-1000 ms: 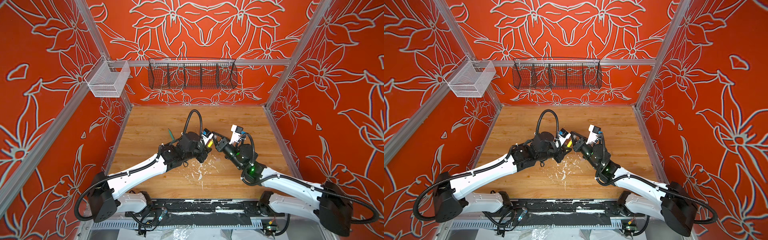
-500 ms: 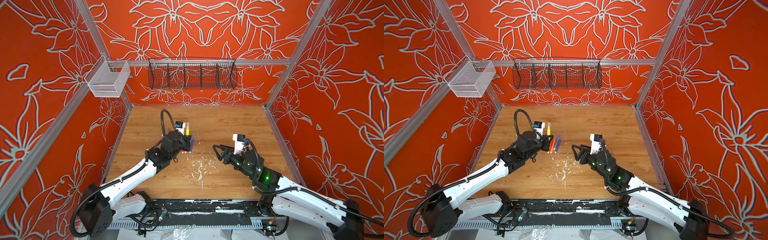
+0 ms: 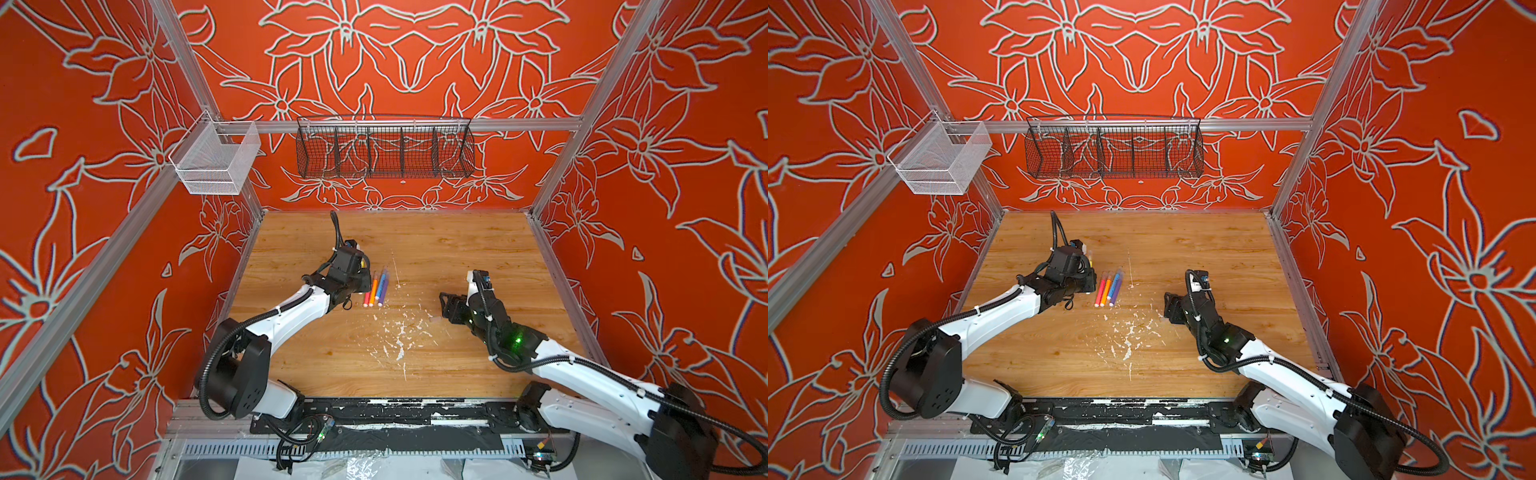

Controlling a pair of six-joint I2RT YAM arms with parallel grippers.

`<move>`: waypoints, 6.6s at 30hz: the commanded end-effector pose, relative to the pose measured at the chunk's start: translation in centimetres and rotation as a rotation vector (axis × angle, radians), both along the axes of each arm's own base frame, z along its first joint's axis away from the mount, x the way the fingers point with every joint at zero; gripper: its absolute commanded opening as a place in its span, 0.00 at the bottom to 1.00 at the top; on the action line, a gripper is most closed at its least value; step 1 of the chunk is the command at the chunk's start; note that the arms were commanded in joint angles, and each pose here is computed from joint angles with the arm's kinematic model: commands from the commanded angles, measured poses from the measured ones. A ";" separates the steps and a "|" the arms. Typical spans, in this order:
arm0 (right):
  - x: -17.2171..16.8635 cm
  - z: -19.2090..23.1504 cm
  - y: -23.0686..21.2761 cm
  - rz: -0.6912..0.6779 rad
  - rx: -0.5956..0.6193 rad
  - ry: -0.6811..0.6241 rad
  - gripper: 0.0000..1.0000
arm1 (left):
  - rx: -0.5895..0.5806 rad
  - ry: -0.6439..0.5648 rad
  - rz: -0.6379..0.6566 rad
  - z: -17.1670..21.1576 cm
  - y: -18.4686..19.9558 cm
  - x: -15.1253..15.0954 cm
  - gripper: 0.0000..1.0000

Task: Insert the pens into the pen caps
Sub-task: 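Lay the capped yellow marker beside the marker row with left gripper while right gripper withdraws, then move the open left gripper over the uncapped green marker, then lower the left gripper and close it on the green marker, then lift the green marker upright to the center with left gripper while right gripper moves in, then hold the green marker upright with left gripper while right gripper approaches its tip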

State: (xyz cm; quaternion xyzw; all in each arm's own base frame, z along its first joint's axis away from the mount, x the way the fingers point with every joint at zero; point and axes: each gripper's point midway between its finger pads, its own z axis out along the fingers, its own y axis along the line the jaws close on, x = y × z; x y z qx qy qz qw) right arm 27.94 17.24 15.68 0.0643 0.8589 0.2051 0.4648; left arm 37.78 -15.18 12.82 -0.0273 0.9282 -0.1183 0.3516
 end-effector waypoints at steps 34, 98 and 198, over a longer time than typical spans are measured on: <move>1.8 -4.5 1.5 0.035 0.068 0.274 0.67 | 0.092 0.486 0.007 -9.7 0.2 1.1 0.23; 2.1 -8.4 3.6 0.106 0.176 0.470 0.48 | 0.225 0.398 0.227 -8.4 9.4 3.9 0.31; -3.3 8.6 5.7 0.504 0.630 -0.185 0.01 | 0.229 -0.450 -0.829 7.4 -20.1 -14.3 0.12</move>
